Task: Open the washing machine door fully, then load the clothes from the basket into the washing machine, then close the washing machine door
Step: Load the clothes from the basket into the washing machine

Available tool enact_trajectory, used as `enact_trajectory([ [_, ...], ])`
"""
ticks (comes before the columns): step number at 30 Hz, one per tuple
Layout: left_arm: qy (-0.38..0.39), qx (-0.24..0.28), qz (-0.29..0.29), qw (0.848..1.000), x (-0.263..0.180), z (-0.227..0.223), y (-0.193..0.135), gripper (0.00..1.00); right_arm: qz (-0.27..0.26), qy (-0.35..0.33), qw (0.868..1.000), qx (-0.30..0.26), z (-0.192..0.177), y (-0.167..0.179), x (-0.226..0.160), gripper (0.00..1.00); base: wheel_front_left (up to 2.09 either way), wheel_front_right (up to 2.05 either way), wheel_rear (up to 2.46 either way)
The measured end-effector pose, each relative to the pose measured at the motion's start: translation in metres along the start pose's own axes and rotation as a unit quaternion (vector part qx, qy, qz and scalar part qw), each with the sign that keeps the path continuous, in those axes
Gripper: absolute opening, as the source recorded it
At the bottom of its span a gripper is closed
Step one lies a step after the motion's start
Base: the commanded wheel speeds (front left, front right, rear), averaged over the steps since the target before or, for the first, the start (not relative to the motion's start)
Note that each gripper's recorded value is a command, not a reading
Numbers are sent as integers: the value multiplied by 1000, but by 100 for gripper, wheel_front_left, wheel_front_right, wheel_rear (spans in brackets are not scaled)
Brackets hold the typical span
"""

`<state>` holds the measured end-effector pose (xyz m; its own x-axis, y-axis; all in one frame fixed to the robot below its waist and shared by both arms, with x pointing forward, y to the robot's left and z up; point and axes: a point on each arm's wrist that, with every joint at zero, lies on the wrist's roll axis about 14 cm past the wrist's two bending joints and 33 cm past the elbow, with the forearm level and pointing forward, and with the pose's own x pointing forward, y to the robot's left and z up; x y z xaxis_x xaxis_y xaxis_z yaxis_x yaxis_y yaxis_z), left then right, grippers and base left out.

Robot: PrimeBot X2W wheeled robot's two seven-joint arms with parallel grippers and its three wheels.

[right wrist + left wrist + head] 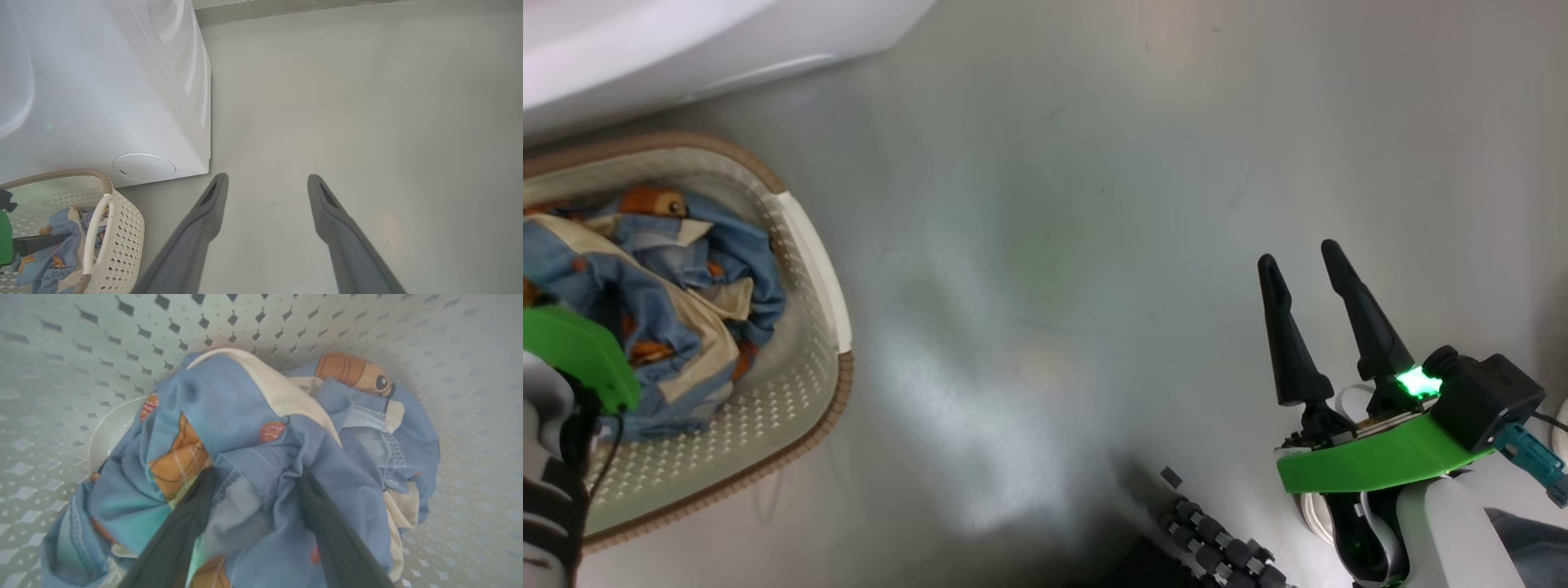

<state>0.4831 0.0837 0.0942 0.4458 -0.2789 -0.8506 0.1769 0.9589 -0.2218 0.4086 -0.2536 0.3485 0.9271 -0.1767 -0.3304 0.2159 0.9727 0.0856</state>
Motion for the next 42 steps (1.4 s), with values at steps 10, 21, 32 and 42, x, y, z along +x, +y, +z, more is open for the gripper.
enact_trajectory([
  [10, 18, 2, -26, 999, 17, -14, -20, 0, -11, 7, 1000, -7, -7, -8, 5, 100, 0, 0, 0],
  [21, -38, -33, -36, 998, -11, 1, -36, 0, 3, -10, 1000, 4, 4, 2, 7, 100, 0, 0, 0],
  [32, -128, -65, -38, 989, -87, 23, -44, 0, 38, -51, 998, 2, 35, 24, -6, 100, 0, 0, 0],
  [42, -230, -90, -13, 969, -186, 27, -44, 0, 47, -70, 996, 13, 50, 27, -50, 100, 0, 0, 0],
])
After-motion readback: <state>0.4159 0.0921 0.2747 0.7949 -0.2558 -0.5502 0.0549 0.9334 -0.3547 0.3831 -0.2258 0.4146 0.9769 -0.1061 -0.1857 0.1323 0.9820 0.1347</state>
